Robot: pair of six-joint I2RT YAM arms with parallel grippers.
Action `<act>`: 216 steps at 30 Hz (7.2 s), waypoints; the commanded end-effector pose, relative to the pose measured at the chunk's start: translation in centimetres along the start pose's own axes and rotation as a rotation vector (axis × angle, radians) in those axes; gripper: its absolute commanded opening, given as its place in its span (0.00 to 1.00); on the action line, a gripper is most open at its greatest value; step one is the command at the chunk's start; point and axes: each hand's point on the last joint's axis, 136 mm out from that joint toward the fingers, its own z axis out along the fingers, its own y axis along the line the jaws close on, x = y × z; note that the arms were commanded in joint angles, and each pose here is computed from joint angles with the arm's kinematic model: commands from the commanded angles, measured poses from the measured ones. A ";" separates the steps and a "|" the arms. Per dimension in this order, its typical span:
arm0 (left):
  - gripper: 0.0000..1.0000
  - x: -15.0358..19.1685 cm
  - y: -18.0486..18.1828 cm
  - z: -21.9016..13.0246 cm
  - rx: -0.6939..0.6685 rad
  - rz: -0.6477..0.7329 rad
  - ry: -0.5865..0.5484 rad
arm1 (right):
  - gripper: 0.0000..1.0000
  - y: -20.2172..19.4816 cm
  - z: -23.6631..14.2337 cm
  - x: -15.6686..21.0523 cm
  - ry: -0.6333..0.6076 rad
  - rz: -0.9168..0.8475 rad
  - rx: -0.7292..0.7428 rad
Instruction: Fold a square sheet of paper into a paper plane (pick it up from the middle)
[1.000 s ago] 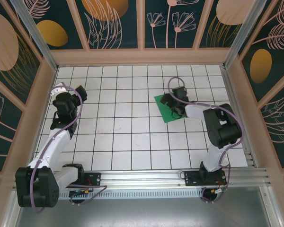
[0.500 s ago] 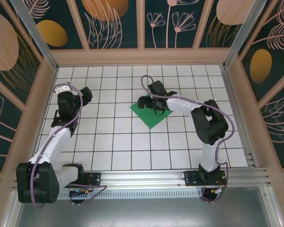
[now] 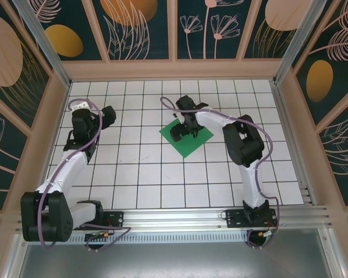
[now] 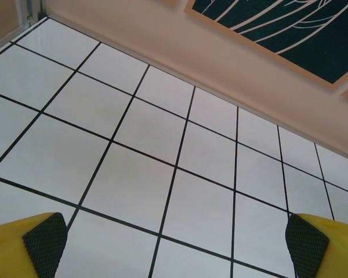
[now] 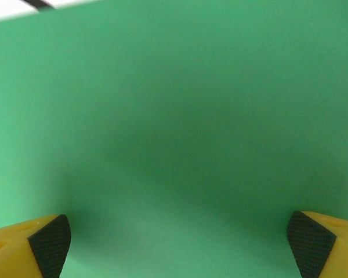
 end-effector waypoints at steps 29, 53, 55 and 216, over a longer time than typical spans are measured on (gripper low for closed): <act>0.98 0.1 0.1 0.7 -0.008 0.009 0.027 | 0.93 -2.6 3.7 4.2 0.174 -0.009 0.054; 0.96 2.1 -2.2 1.8 0.130 -0.090 0.128 | 0.35 5.6 -3.4 -2.1 -0.109 0.434 -0.461; 0.95 2.5 -3.4 1.9 0.200 -0.129 0.148 | 0.34 7.2 -5.4 -3.2 -0.171 0.450 -0.594; 0.05 32.1 -18.5 9.1 0.282 -0.082 0.952 | 0.55 -2.7 7.3 10.0 0.147 0.568 -0.036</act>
